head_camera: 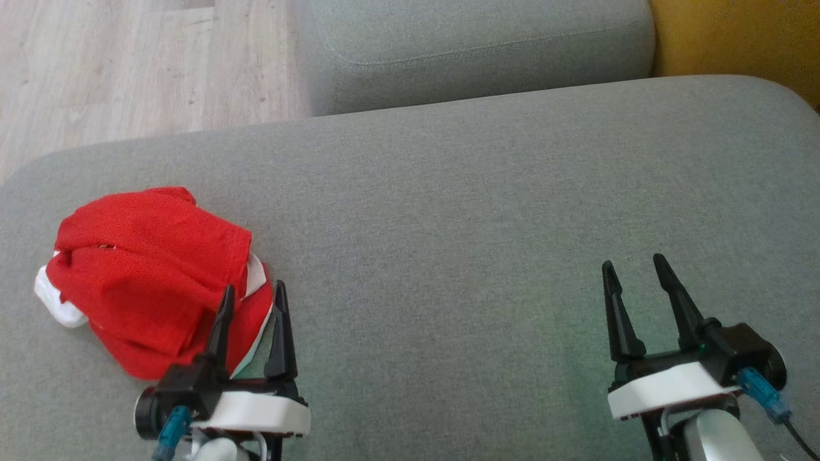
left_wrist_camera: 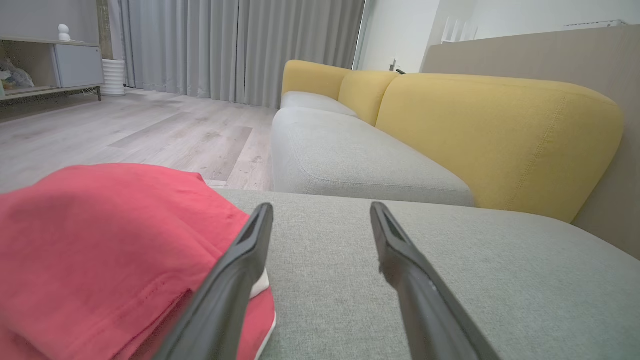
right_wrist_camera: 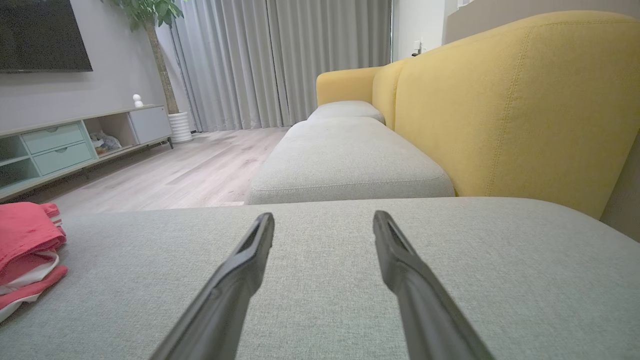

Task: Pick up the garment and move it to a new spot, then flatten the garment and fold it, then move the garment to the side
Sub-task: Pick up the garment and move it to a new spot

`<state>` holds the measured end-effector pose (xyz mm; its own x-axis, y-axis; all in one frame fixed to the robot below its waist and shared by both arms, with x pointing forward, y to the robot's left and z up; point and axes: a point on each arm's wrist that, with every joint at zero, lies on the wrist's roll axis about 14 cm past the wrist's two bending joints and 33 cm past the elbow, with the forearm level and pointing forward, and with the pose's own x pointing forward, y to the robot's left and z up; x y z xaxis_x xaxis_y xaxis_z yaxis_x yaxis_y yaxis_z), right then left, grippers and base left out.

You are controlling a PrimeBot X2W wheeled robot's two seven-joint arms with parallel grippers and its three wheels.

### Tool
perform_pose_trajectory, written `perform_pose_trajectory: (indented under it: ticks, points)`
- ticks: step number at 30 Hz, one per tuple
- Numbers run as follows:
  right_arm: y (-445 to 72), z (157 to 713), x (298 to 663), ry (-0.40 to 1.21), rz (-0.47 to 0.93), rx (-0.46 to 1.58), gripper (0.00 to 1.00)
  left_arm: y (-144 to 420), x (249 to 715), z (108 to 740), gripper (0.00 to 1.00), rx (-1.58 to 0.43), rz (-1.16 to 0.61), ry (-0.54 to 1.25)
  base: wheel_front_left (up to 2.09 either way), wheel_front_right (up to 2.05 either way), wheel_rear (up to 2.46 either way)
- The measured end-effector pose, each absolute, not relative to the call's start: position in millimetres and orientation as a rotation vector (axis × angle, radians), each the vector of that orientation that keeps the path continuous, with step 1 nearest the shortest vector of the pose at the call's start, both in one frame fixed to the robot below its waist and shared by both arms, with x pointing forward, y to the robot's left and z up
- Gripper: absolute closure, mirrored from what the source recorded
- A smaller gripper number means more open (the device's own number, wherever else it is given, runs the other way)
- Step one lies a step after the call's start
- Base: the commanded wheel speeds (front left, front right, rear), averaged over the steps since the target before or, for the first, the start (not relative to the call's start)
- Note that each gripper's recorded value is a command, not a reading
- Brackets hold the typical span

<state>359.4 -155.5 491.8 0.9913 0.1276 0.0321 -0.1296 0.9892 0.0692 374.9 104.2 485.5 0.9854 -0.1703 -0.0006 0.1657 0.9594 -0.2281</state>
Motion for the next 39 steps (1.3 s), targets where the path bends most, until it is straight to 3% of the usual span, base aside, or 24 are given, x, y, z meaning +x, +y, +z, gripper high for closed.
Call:
perform_pose_trajectory:
  ticks: [16,39]
  points:
    - [-128.5,489.0,368.1,-0.017,0.211,0.077,0.00,129.3,367.7,481.7,0.00,-0.234,-0.097,0.024,0.00,0.00,0.00]
    - [-0.9,491.2,358.9,-0.003,0.605,0.093,0.00,226.3,309.5,477.9,0.00,-0.221,0.220,-0.003,0.00,0.00,0.00]
